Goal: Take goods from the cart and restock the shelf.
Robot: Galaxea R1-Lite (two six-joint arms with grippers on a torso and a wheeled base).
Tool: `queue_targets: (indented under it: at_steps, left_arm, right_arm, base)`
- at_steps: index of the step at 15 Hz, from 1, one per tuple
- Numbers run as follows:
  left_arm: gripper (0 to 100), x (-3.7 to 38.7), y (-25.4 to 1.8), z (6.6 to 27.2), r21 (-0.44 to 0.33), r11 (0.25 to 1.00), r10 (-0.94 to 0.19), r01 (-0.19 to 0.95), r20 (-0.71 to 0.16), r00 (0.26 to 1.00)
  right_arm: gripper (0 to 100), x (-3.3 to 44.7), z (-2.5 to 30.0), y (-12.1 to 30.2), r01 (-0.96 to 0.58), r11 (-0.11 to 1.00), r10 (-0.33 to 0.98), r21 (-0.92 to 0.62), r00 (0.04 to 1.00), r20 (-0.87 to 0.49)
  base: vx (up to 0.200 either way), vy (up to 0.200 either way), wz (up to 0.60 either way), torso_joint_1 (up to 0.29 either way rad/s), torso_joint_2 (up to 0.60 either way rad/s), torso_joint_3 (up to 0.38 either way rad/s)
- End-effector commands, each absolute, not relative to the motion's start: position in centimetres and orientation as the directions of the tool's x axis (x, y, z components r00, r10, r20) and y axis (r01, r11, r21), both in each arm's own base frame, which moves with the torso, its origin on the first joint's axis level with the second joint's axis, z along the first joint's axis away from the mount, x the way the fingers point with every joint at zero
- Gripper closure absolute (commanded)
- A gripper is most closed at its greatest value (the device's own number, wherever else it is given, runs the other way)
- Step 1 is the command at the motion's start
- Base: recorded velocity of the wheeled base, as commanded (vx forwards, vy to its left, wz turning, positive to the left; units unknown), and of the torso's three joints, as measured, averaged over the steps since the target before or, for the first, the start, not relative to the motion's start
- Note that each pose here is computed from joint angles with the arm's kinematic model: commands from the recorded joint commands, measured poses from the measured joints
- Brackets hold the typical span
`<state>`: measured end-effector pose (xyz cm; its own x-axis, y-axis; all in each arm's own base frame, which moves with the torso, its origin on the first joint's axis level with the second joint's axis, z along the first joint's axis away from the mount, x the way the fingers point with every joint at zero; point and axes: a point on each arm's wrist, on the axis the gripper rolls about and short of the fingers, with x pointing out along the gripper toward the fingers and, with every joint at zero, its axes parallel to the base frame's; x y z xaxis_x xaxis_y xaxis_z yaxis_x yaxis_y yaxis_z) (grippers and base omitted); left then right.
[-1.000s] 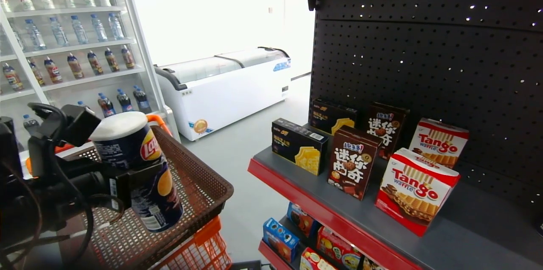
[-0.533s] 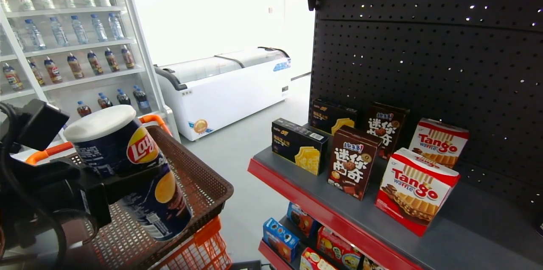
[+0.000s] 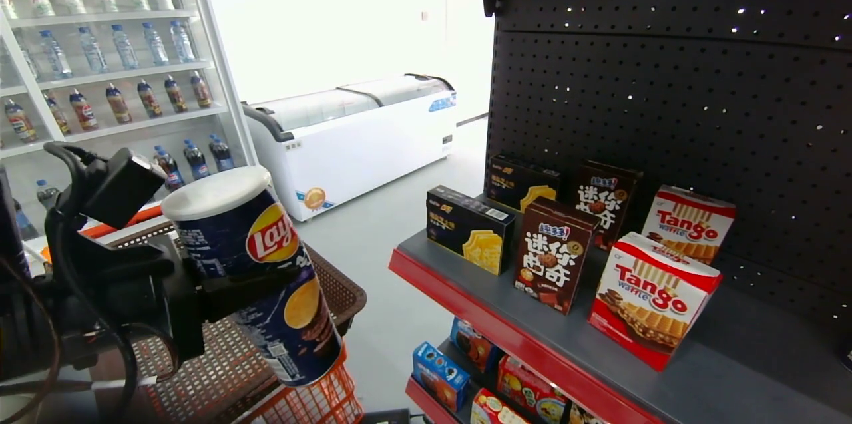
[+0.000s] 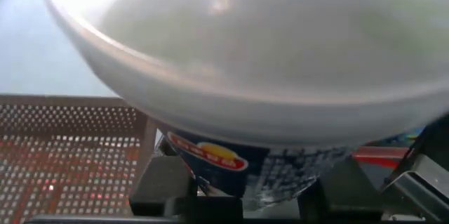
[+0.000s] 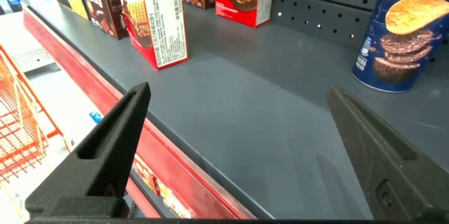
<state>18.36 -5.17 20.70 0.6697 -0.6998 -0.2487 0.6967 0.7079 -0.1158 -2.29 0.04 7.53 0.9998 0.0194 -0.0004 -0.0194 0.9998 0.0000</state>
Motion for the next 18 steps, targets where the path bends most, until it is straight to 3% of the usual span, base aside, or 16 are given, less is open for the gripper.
queue_targets:
  at_steps: [1,5,18]
  left_arm:
    - [100,19.8,-5.8,20.6,-0.098,0.658,-0.741,0.746,-0.260,0.619]
    - [100,20.1,-7.1,20.0,-0.081,0.566,-0.804,0.820,-0.272,0.528]
    - [100,19.9,-9.8,19.7,-0.097,0.434,-0.877,0.896,-0.274,0.395]
  right_arm:
    - [0,-2.3,7.5,0.0,-0.020,1.000,0.020,0.000,1.000,-0.002]
    - [0,-2.3,7.5,0.0,-0.021,1.000,0.021,0.000,1.000,-0.002]
    - [0,-2.3,7.5,0.0,-0.021,1.000,0.021,0.000,1.000,-0.002]
  base:
    - [0.000,0.000,0.00,0.000,0.00,0.000]
    - [0.000,0.000,0.00,0.000,0.00,0.000]
    - [0.000,0.000,0.00,0.000,0.00,0.000]
